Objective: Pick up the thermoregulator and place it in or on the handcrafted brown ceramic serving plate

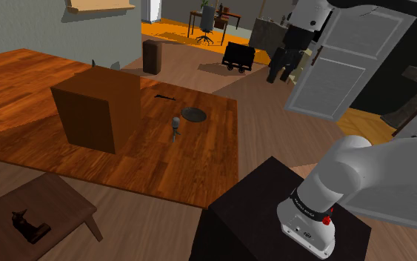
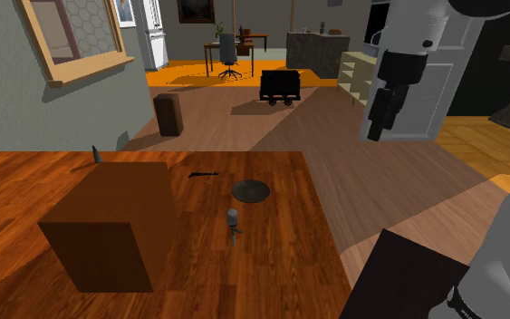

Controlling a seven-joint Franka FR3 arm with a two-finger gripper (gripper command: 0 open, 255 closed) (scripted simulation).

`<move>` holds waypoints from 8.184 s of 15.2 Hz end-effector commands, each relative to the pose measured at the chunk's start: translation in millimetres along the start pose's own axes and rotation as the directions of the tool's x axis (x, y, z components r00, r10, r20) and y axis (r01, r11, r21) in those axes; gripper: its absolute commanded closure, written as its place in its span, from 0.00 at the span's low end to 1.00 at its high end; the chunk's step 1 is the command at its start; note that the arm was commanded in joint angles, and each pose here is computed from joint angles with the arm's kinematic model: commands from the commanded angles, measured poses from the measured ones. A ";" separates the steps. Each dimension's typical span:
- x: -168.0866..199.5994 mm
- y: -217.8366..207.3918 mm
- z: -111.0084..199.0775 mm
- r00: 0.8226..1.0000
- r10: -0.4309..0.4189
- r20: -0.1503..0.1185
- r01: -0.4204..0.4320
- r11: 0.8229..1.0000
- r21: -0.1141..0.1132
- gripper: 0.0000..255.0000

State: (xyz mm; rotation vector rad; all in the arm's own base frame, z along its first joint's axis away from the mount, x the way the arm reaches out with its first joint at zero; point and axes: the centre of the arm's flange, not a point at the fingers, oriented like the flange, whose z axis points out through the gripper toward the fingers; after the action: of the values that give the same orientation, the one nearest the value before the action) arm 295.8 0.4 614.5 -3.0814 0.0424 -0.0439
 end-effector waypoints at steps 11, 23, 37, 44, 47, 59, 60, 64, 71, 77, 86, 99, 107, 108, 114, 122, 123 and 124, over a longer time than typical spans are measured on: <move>74.3 -13.6 105.5 0.996 -0.088 -0.023 0.088 0.996 0.021 0.00; 164.4 -41.6 229.4 0.980 -0.192 -0.052 0.194 0.980 0.043 0.00; 268.7 -90.4 369.7 0.947 -0.309 -0.089 0.315 0.947 0.065 0.00; 274.9 -95.6 406.7 0.945 -0.314 -0.091 0.320 0.945 0.066 0.00; 275.4 -96.3 415.0 0.945 -0.314 -0.091 0.320 0.945 0.066 0.00; 275.4 -96.3 414.9 0.945 -0.314 -0.091 0.320 0.945 0.066 1.00; 275.4 -96.3 414.9 0.945 -0.314 -0.091 0.320 0.945 0.066 1.00; 275.6 -96.6 409.7 0.945 -0.314 -0.091 0.320 0.945 0.066 1.00; 276.6 -98.9 372.8 0.945 -0.314 -0.091 0.320 0.945 0.066 1.00; 277.5 -100.8 341.2 0.945 -0.314 -0.091 0.320 0.945 0.066 1.00; 305.7 -57.2 313.9 0.945 -0.314 -0.091 0.320 0.945 0.066 1.00; 395.0 89.2 309.6 0.945 -0.314 -0.091 0.320 0.945 0.066 1.00; 421.6 135.3 329.4 0.945 -0.314 -0.091 0.320 0.945 0.066 1.00; 421.6 135.6 334.7 0.945 -0.314 -0.091 0.320 0.945 0.066 1.00; 420.7 137.5 366.3 0.945 -0.314 -0.091 0.320 0.945 0.066 1.00; 420.4 138.0 374.8 0.945 -0.314 -0.091 0.320 0.945 0.066 1.00; 420.4 138.0 374.8 0.945 -0.314 -0.091 0.320 0.945 0.066 1.00; 420.4 138.0 374.8 0.945 -0.314 -0.091 0.320 0.945 0.066 1.00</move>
State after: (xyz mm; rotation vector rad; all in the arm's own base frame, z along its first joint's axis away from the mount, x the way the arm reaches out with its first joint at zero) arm 723.2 -127.0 243.7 -2.9708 -0.4415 -0.1772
